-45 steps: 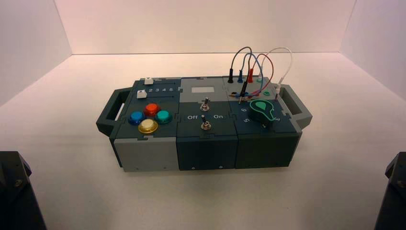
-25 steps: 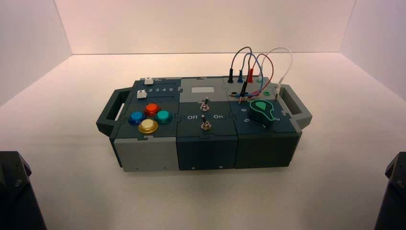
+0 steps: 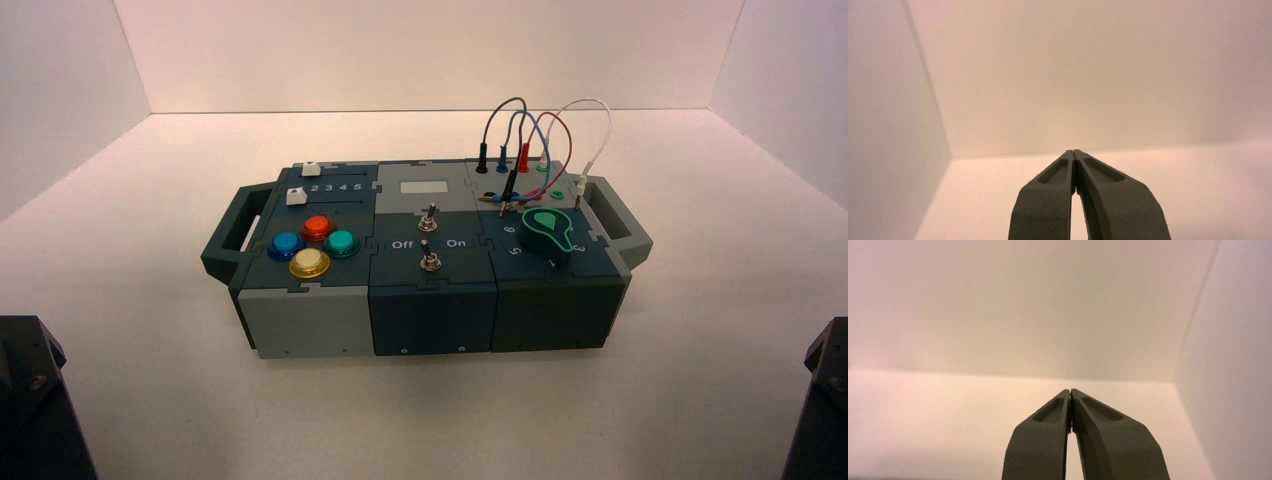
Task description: Rotate the box counterclockwise.
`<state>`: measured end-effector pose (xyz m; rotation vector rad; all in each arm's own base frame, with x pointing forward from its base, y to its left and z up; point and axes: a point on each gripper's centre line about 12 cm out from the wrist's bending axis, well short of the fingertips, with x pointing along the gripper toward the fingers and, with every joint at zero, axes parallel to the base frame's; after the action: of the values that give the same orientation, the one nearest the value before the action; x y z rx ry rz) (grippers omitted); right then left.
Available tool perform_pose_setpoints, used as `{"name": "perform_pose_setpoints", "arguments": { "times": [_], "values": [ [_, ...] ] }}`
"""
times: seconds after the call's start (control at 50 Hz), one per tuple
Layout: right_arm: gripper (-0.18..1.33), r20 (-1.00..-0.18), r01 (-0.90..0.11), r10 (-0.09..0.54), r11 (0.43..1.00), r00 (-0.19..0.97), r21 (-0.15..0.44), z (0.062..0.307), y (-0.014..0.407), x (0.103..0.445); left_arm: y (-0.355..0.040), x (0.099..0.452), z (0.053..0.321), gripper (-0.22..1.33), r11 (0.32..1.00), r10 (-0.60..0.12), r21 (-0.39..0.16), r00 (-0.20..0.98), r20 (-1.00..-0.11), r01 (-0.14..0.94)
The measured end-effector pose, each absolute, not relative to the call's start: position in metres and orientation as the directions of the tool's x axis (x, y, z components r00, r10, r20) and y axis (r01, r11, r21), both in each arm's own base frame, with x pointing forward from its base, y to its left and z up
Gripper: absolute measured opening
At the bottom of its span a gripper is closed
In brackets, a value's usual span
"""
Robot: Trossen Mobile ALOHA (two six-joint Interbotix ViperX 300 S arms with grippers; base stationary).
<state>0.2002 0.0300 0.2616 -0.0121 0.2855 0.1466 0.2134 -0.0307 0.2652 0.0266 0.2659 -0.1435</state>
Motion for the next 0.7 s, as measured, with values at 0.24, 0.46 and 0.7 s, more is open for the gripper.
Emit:
{"name": "perform_pose_setpoints", "arguments": {
  "times": [0.24,0.46,0.7],
  "values": [
    [-0.14,-0.479,-0.347,0.321,0.937,0.817,0.037,0.245,0.075,0.192,-0.062,0.225,0.239,-0.16,0.962,-0.232,0.013,0.836,-0.498,0.274],
    [-0.14,-0.636,-0.431,0.401,0.895,0.66,0.117,0.222,0.1,0.177,-0.09,0.243,0.211,-0.16,0.934,-0.267,0.005,0.707,-0.655,0.357],
    [-0.14,-0.715,-0.401,0.44,0.884,0.543,0.24,0.205,0.105,0.159,-0.112,0.277,0.187,-0.16,0.924,-0.256,-0.003,0.616,-0.745,0.381]
  ]
}}
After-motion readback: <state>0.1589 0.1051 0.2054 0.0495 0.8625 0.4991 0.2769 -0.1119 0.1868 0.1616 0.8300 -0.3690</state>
